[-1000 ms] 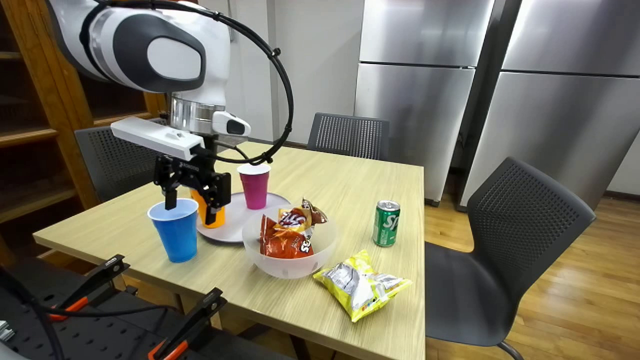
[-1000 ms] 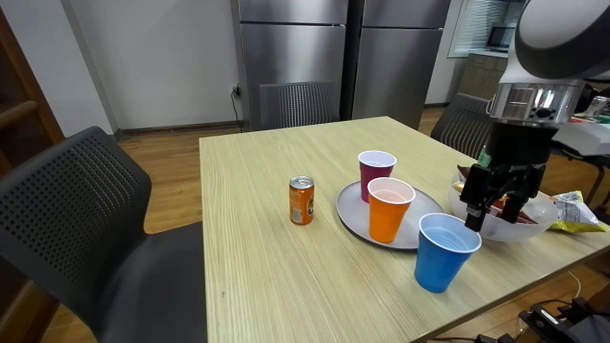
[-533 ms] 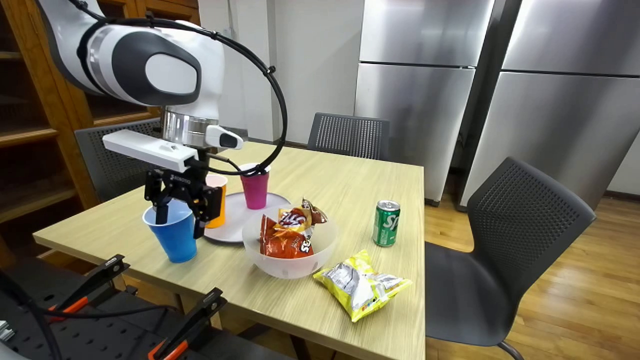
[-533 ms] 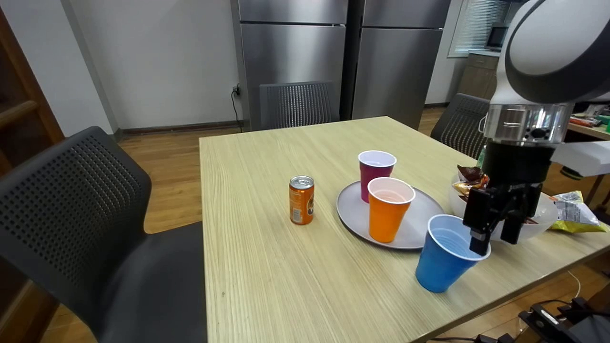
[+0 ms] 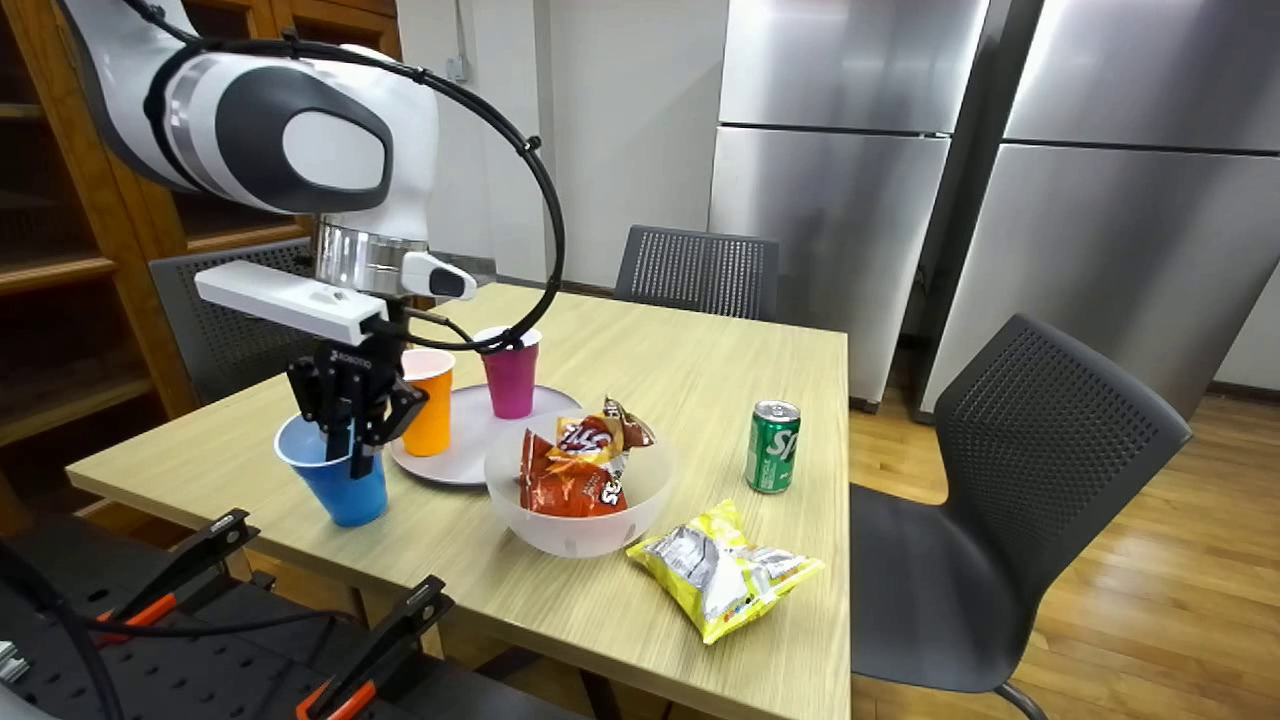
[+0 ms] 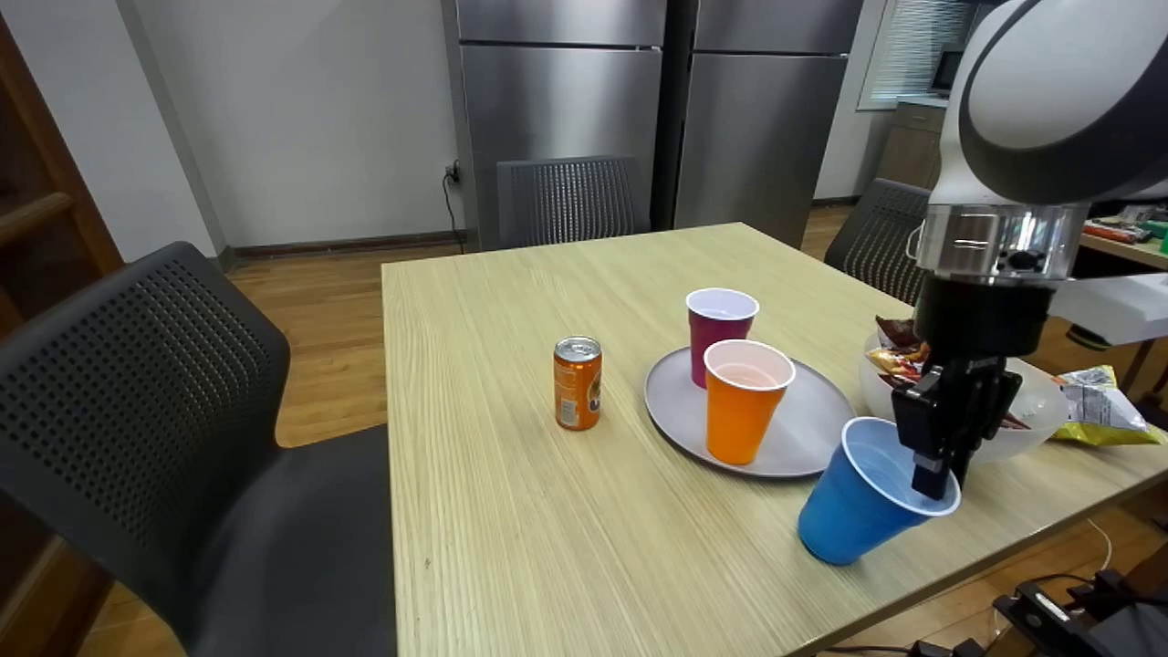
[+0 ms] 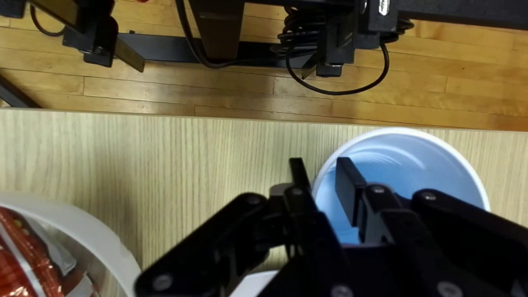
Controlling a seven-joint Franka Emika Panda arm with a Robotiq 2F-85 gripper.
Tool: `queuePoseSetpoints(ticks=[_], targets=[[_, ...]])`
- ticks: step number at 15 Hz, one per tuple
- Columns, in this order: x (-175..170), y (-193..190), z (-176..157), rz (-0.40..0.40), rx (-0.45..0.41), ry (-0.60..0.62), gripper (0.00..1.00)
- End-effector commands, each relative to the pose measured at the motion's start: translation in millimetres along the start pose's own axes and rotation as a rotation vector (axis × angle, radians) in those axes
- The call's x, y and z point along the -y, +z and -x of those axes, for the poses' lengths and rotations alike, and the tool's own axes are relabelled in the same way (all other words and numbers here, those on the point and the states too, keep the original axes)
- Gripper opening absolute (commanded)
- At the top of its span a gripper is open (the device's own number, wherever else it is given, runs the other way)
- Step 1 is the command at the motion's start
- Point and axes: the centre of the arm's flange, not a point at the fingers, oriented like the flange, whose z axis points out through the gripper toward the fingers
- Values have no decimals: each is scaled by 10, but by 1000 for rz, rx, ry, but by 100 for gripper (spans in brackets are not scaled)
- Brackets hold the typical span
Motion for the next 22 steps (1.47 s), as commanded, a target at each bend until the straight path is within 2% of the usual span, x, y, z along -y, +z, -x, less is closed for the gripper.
queuePoseSetpoints(ticks=[1, 10, 22], targets=[[59, -8, -55, -13, -3, -5, 0], [83, -131, -77, -32, -33, -6, 1], [-203, -491, 49, -13, -112, 61, 1]])
